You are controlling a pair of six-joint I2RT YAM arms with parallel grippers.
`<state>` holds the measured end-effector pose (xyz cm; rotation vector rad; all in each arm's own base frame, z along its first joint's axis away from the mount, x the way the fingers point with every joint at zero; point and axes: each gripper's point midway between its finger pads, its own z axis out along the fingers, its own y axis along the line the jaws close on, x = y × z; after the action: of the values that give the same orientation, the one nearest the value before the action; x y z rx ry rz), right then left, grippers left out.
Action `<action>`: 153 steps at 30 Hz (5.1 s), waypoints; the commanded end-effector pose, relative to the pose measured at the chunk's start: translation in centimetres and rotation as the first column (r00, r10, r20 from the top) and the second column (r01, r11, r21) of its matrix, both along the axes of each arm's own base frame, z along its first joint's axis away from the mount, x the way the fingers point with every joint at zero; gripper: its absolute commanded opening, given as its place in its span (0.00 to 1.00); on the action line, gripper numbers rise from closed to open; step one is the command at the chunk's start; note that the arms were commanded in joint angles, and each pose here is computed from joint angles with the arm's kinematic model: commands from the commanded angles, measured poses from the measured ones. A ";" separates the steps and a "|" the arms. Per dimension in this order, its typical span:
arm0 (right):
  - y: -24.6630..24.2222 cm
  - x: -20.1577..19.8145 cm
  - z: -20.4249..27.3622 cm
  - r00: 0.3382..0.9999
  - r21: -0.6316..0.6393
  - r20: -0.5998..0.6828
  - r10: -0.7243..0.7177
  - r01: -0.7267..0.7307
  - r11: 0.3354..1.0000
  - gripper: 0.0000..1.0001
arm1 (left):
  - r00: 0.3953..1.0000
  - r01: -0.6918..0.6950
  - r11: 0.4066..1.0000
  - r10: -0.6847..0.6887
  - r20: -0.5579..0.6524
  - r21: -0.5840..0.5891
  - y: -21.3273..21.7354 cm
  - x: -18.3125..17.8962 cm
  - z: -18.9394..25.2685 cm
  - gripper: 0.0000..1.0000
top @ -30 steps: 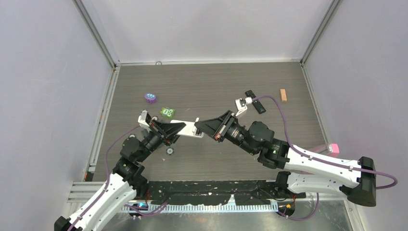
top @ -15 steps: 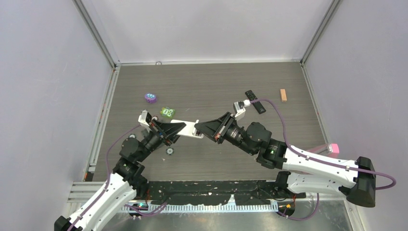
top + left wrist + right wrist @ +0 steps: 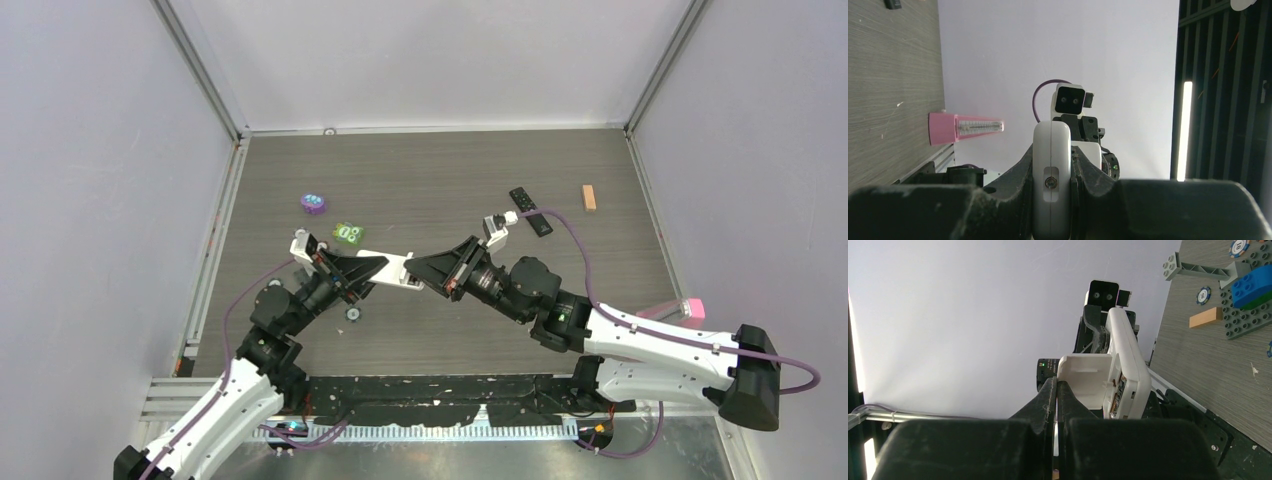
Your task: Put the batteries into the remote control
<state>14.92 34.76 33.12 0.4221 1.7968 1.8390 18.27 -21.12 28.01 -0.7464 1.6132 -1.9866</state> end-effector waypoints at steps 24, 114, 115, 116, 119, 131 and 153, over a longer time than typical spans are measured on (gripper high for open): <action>-2.9 0.1 -2.7 0.996 -0.101 -0.085 -0.024 0.015 0.995 0.30 | 0.996 0.028 0.998 -0.023 0.085 -0.060 0.3 -1.0 2.8 0.00; 3.5 0.9 -6.1 0.987 -0.269 0.041 0.158 -0.141 0.953 0.29 | 0.934 0.123 0.983 -0.161 0.320 0.138 -1.8 -3.1 4.4 0.00; 3.3 0.9 -6.2 0.986 -0.283 0.054 0.157 -0.135 0.950 0.32 | 0.937 0.107 0.983 -0.149 0.317 0.147 -1.7 -2.9 4.2 0.00; 2.8 0.8 -5.8 0.986 -0.279 0.070 0.149 -0.123 0.952 0.39 | 0.939 0.086 0.984 -0.134 0.317 0.159 -1.5 -2.7 4.0 0.00; 1.2 0.5 -5.8 0.986 -0.303 0.101 0.131 -0.095 0.948 0.55 | 0.946 0.021 0.974 -0.093 0.310 0.226 -1.1 -1.9 3.1 0.00; -6.0 -4.6 -0.6 0.863 -0.411 0.422 0.278 -0.091 0.907 0.96 | 0.887 0.013 0.933 -0.176 0.427 0.359 -0.9 -3.7 4.0 0.00; -0.8 -6.6 -0.9 0.518 -0.636 0.549 0.656 -0.250 0.730 0.64 | 0.629 0.227 0.838 -0.515 0.582 0.496 -3.3 -7.9 6.7 0.00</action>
<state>8.93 33.38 28.88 -0.9436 1.8563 1.3539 11.43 -24.64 31.61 0.3995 1.7722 -1.7700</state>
